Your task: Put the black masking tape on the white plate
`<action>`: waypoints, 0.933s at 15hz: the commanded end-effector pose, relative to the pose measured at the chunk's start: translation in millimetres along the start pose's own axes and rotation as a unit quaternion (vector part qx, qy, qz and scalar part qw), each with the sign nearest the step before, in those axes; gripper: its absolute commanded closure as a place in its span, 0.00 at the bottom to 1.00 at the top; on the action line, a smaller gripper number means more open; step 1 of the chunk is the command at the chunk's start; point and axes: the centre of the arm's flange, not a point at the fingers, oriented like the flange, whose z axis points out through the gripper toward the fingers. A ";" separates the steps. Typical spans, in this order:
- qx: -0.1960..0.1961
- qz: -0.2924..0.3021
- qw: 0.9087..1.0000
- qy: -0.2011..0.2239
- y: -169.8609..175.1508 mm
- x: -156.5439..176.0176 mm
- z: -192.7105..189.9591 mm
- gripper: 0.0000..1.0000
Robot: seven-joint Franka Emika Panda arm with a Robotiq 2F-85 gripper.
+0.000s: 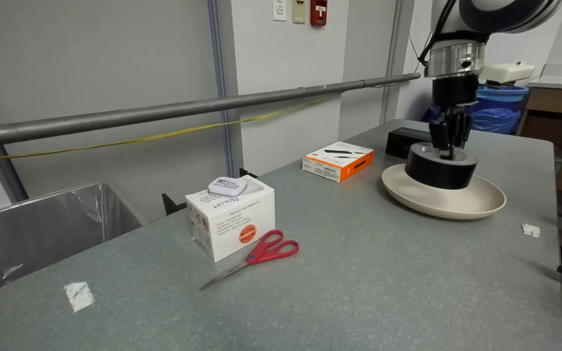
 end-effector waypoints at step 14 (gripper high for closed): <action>0.019 0.131 0.990 -0.049 34.7 48.5 44.6 0.24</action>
